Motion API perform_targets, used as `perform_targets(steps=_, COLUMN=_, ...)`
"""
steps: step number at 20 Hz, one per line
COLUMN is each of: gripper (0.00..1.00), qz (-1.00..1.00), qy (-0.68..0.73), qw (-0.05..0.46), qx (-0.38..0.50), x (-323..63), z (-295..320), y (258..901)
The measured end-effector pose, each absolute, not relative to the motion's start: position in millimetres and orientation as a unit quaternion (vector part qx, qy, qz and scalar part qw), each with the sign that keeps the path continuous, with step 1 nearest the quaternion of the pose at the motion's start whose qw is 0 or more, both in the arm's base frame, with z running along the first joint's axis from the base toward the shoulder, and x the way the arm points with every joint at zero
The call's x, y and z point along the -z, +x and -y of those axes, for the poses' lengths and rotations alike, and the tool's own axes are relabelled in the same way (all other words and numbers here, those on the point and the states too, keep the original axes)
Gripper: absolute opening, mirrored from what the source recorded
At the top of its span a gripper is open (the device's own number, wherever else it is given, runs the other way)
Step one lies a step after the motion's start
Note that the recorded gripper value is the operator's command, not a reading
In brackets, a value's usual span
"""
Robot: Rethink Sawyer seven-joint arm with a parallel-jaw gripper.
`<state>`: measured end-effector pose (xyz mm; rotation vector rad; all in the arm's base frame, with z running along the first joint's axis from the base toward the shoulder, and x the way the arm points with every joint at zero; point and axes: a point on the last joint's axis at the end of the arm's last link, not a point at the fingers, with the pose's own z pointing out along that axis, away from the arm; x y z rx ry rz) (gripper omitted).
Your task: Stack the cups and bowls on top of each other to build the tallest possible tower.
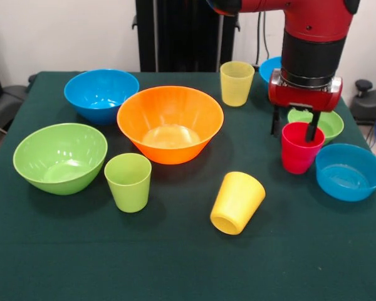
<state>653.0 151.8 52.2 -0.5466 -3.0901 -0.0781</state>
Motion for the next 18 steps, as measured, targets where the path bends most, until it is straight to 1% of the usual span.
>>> perform_targets(steps=8, gripper=1.00, qz=0.985, qy=-0.172, qw=0.006, qx=0.032, x=-47.5, z=-151.8, y=652.5)
perform_targets(steps=13, gripper=1.00, qz=0.986, qy=-0.161, qw=0.024, qx=0.024, x=-32.4, z=-152.0, y=641.5)
perform_targets(steps=18, gripper=1.00, qz=0.987, qy=-0.153, qw=0.051, qx=0.016, x=-8.3, z=-152.2, y=625.6)
